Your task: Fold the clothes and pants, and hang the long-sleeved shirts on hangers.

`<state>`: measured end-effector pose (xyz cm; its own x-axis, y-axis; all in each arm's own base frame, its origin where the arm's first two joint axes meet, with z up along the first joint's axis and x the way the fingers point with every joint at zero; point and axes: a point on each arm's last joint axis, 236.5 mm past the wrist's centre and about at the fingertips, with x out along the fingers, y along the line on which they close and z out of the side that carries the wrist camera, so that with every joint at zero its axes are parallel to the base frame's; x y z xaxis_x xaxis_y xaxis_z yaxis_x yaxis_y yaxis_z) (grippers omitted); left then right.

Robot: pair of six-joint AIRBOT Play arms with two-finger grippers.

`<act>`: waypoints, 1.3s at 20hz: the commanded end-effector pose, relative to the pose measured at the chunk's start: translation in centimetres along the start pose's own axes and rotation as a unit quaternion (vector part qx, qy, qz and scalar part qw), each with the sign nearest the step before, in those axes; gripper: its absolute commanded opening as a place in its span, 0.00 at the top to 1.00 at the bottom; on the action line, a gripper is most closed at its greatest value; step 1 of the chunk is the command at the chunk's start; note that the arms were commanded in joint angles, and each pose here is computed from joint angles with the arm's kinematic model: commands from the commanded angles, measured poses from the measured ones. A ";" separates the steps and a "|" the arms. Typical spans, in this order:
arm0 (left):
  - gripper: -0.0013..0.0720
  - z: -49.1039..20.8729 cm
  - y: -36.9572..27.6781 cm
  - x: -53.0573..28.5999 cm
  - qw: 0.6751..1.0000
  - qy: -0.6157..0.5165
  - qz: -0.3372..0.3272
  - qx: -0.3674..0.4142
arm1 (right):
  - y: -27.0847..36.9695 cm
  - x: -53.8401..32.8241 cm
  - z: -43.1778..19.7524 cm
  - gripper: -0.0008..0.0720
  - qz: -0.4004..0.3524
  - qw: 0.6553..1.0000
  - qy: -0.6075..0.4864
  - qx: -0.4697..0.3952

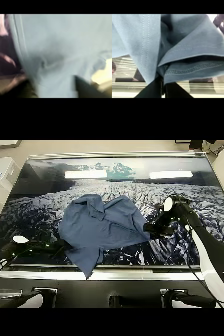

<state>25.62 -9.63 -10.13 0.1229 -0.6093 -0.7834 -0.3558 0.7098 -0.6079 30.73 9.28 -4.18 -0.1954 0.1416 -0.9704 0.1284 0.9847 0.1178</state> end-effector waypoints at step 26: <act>0.95 -14.9 -40.3 -58.3 0.518 -0.710 -0.164 0.448 | -4.9 -51.8 -16.9 0.93 0.057 0.685 -0.726 0.013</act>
<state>16.21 -8.68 63.64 0.7856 -0.3265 0.5256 0.3974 0.9173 -0.0242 22.56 -1.23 52.11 0.9989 -0.0446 -0.0153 0.0469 0.9724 0.2286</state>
